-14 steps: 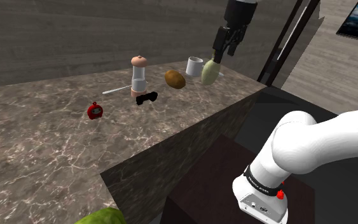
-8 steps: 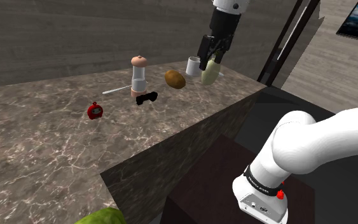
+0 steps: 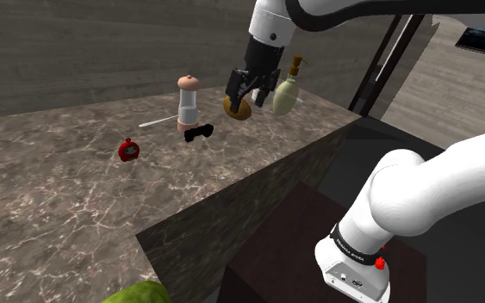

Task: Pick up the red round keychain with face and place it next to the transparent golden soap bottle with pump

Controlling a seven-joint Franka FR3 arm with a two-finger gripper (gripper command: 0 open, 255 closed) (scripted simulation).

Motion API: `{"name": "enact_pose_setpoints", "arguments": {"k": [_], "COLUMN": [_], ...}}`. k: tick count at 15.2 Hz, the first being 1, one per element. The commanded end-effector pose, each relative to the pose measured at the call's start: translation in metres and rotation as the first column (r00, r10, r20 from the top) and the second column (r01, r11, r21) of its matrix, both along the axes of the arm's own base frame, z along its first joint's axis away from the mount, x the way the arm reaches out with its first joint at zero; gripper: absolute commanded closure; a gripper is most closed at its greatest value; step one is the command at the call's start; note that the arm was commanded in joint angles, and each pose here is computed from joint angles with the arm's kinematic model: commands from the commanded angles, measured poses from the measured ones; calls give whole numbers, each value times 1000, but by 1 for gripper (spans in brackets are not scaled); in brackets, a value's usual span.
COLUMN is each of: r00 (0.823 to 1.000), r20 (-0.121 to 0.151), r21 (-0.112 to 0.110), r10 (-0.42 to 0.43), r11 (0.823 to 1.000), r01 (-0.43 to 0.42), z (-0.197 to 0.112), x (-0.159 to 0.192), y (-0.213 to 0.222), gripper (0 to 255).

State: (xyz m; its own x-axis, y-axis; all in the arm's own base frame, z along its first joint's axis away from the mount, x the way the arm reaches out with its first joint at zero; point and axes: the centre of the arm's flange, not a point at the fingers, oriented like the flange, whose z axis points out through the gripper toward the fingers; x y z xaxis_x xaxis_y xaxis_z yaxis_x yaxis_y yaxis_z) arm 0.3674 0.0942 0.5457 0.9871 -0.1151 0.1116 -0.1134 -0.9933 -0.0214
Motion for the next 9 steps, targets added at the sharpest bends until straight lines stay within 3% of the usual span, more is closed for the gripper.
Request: {"name": "enact_pose_setpoints", "arguments": {"k": [1, 9], "r00": [1000, 996], "r20": [13, 56], "r21": [28, 133], "r10": [-14, -67], "r11": [1000, 989], "r01": [14, 59], "z": [-12, -59], "x": [15, 72], "y": [15, 71], "gripper": [0, 0]}}
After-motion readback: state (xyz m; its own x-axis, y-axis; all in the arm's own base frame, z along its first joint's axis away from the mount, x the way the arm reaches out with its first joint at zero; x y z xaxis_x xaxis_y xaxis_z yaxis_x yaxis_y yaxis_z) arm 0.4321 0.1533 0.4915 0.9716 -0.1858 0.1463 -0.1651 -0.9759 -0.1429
